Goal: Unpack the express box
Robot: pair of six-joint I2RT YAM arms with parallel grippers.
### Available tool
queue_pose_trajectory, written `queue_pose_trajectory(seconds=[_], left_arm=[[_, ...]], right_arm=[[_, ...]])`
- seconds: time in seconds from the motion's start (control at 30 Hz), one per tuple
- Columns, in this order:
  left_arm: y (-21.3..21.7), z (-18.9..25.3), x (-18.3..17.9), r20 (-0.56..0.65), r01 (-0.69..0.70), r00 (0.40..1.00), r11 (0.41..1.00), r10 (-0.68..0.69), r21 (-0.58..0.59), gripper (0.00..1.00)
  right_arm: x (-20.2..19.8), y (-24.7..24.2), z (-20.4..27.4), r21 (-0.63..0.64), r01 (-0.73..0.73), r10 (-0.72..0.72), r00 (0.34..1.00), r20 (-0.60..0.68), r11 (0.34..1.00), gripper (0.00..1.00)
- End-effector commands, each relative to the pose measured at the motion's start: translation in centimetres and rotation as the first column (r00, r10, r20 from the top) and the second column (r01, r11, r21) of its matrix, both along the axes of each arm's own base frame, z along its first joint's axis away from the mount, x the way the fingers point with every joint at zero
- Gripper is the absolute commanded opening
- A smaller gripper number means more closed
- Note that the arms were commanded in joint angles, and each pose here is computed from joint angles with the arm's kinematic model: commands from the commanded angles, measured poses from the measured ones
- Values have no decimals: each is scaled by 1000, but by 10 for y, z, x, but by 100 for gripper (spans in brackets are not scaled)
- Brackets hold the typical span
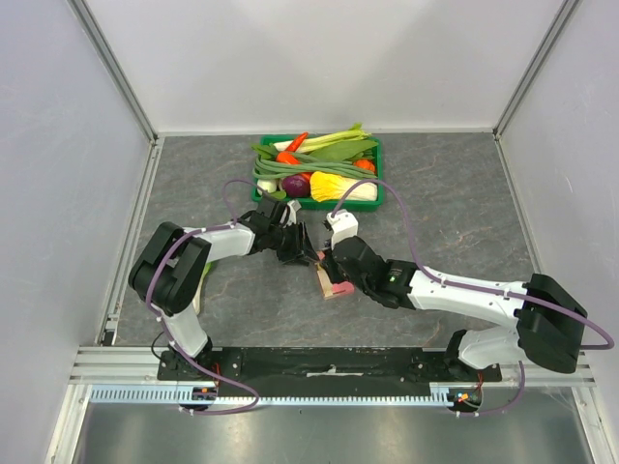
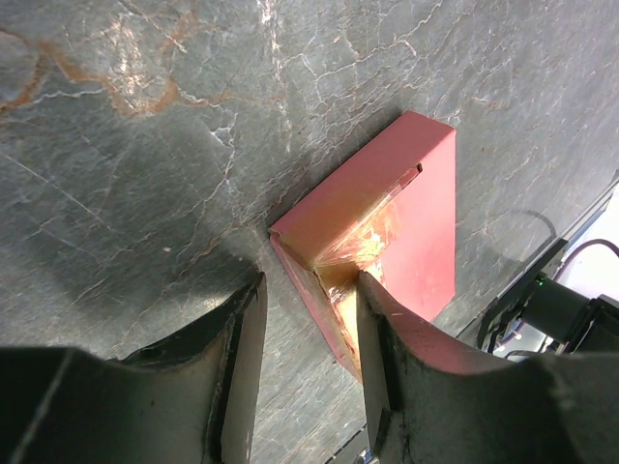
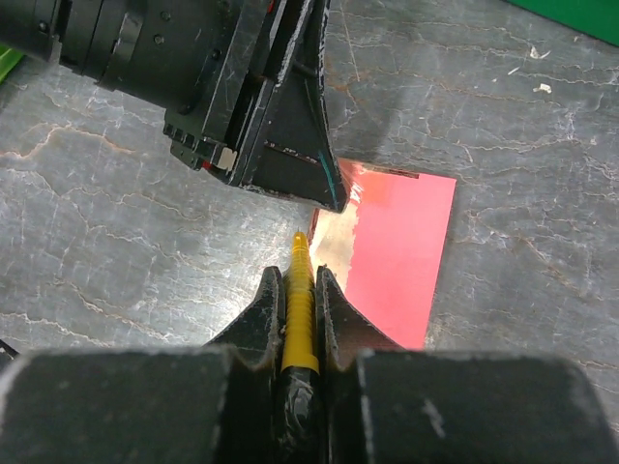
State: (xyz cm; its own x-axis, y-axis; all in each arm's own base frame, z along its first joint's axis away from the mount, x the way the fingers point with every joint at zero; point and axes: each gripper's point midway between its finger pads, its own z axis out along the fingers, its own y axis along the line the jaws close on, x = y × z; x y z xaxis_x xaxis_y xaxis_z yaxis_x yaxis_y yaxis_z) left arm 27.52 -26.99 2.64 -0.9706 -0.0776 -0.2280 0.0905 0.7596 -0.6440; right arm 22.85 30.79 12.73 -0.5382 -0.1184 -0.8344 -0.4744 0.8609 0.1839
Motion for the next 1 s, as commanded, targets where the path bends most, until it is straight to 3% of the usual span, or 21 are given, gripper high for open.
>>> queue_pose_trajectory(seconds=[0.0,0.47,0.97], left_arm=[[17,-20,-5,-17,-49,999,994,51,96,47],[23,-31,-6,-39,-77,996,988,83,131,47],[27,-36,-10,-59,-97,993,984,106,148,46]], right_arm=[[9,2,14,34,50,-51,998,34,998,0],[12,5,-6,-21,39,-38,999,28,999,0],[9,7,-3,23,32,-33,999,21,999,0]])
